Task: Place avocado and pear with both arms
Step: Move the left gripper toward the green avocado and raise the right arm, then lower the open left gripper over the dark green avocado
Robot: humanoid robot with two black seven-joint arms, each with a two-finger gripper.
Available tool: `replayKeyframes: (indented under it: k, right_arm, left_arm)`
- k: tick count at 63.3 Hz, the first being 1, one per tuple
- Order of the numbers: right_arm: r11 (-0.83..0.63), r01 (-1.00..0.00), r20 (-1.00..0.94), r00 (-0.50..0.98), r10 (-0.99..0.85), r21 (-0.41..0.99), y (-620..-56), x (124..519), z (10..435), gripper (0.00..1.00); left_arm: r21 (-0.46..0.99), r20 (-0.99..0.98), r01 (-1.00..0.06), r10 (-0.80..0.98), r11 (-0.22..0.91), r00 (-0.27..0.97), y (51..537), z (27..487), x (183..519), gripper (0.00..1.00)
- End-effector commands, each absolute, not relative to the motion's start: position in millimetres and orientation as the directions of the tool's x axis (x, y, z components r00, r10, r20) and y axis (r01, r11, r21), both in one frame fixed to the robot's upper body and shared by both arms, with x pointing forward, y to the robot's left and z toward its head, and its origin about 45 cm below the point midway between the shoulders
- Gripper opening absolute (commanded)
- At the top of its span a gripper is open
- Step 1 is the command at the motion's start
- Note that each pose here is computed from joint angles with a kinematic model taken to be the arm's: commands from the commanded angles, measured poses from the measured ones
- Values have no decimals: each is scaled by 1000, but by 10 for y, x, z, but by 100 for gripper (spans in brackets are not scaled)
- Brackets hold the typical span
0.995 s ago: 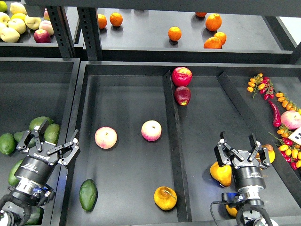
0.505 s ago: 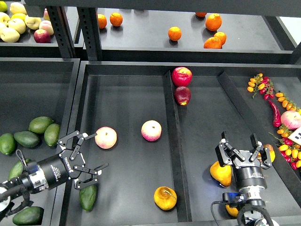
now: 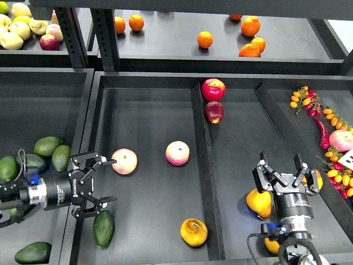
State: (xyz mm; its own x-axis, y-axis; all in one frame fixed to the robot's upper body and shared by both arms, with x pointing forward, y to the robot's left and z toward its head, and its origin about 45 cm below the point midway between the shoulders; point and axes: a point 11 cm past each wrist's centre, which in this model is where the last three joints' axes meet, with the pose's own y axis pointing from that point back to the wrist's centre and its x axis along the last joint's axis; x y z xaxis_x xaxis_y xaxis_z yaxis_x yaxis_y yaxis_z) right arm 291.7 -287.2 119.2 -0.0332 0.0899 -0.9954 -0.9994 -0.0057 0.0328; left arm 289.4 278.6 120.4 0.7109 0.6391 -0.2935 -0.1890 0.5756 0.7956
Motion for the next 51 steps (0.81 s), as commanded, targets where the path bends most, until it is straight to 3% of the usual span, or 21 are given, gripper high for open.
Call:
replayKeyframes:
  k: [1, 31, 51]
  right_arm:
    - [-2, -1000, -996, -19, 92, 19, -2882, 3112, 1338, 100]
    - [-47, -998, -994, -42, 102, 37, -2751, 3647, 1751, 100]
    - [5, -999, -987, -41, 159, 42, -2929, 4004, 2012, 100]
  left_arm:
    - [833, -266, -134, 601, 537, 754, 2758, 1161, 2855, 100]
    - [938, -126, -2, 347, 345, 929, 2409, 1197, 3005, 100]
    - [962, -135, 74, 224, 264, 965, 2123, 985, 2919, 100]
